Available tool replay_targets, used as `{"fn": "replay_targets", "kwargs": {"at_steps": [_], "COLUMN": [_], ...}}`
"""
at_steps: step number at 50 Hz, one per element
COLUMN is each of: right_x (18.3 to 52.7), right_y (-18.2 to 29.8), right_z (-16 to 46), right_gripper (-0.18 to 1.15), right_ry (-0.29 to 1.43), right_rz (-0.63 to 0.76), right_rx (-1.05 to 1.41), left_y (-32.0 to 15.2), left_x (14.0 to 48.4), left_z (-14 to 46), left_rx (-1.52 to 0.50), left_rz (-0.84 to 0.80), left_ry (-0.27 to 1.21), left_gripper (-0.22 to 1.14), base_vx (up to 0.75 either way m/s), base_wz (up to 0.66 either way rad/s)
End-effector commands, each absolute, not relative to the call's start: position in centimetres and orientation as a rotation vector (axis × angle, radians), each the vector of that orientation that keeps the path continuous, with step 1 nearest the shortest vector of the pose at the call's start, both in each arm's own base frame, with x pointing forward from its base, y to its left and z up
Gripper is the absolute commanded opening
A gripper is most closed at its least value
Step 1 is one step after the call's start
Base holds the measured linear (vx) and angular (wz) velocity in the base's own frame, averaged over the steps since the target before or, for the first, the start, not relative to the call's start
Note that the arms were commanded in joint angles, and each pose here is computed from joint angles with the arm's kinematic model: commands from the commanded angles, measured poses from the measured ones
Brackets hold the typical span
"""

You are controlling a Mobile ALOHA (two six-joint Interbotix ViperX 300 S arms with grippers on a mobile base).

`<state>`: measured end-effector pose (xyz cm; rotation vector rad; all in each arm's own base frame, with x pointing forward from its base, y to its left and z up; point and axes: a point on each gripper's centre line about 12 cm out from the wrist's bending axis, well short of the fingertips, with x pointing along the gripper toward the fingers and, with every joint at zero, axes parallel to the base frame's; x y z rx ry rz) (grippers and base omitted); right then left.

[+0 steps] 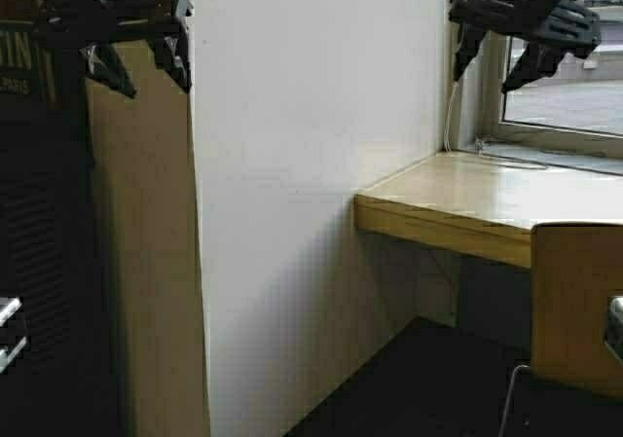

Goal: Push the chairs under the table

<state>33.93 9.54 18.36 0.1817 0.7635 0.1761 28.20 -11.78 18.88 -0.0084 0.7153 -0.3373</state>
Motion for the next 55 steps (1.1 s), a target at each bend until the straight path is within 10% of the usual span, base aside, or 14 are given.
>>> {"fn": "replay_targets", "kwargs": {"at_steps": [1,55], "right_x": [34.6,35.5], "right_y": [9.6,9.0], "right_z": [19.5,18.7], "right_gripper": [0.92,0.92], "right_ry": [0.723,0.761], "right_rz": [0.178,0.127], "right_rx": [0.19,0.283], "left_y": [-12.2,-12.6], "left_x": [28.9,30.1], "left_z": [19.5,18.7], "left_rx": [-0.019,-0.061], "left_rz": [-0.34,-0.319], "left_ry": [0.694,0.71], "left_gripper": [0.96,0.95], "base_vx": [-0.34,-0.32], "base_wz": [0.09,-0.07]}}
